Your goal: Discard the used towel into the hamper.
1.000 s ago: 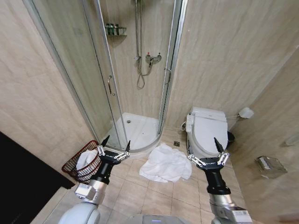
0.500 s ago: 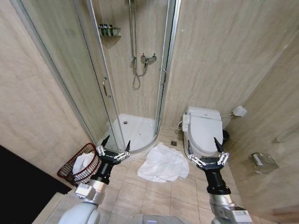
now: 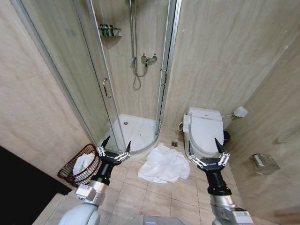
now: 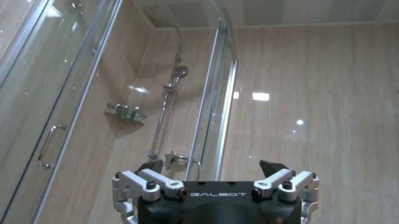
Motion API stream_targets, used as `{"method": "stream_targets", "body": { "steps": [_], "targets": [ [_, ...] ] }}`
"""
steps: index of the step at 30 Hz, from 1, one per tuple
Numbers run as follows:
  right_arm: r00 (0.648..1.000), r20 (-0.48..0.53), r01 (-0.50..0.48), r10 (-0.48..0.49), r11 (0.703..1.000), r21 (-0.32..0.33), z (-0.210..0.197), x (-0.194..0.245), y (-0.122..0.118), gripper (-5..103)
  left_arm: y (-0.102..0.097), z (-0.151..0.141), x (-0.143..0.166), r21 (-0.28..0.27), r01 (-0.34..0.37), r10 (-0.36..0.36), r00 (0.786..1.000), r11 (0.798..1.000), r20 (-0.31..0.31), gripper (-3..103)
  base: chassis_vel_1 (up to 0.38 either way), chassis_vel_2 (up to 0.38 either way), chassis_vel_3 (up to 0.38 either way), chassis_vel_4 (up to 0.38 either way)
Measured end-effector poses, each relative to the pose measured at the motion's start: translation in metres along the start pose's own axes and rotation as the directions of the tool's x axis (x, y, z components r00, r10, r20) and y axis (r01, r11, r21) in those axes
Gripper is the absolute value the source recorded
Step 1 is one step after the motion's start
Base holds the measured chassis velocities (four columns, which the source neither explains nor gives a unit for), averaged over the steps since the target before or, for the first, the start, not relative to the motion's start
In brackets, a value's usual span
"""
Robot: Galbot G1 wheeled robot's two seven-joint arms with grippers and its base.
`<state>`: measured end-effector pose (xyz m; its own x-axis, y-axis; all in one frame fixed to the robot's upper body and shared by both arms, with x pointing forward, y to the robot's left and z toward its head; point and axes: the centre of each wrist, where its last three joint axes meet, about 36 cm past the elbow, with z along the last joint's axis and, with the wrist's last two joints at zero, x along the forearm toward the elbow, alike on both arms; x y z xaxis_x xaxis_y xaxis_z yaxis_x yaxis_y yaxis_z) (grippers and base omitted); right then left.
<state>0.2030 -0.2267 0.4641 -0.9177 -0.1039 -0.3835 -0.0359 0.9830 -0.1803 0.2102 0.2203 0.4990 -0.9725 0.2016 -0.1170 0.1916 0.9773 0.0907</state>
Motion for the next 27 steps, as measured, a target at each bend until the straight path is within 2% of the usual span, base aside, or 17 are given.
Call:
{"method": "stream_targets", "body": {
  "steps": [10,20,27],
  "targets": [
    [1.000,0.000,0.000,0.000,1.000,0.000,0.0000,0.0000,0.0000,100,0.0000,0.0000,0.0000,0.000,0.000,0.000,1.000,1.000,0.000,100,-0.015,0.014,0.009,-0.014],
    [1.000,0.000,0.000,0.000,1.000,0.000,0.0000,-0.0001,0.0000,100,0.0000,0.0000,0.0000,0.000,0.000,0.000,1.000,1.000,0.000,100,-0.126,0.121,0.137,-0.130],
    [1.000,0.000,0.000,0.000,1.000,0.000,0.0000,0.0000,0.0000,100,0.0000,0.0000,0.0000,0.000,0.000,0.000,1.000,1.000,0.000,100,0.006,-0.002,-0.008,0.012]
  ]
}}
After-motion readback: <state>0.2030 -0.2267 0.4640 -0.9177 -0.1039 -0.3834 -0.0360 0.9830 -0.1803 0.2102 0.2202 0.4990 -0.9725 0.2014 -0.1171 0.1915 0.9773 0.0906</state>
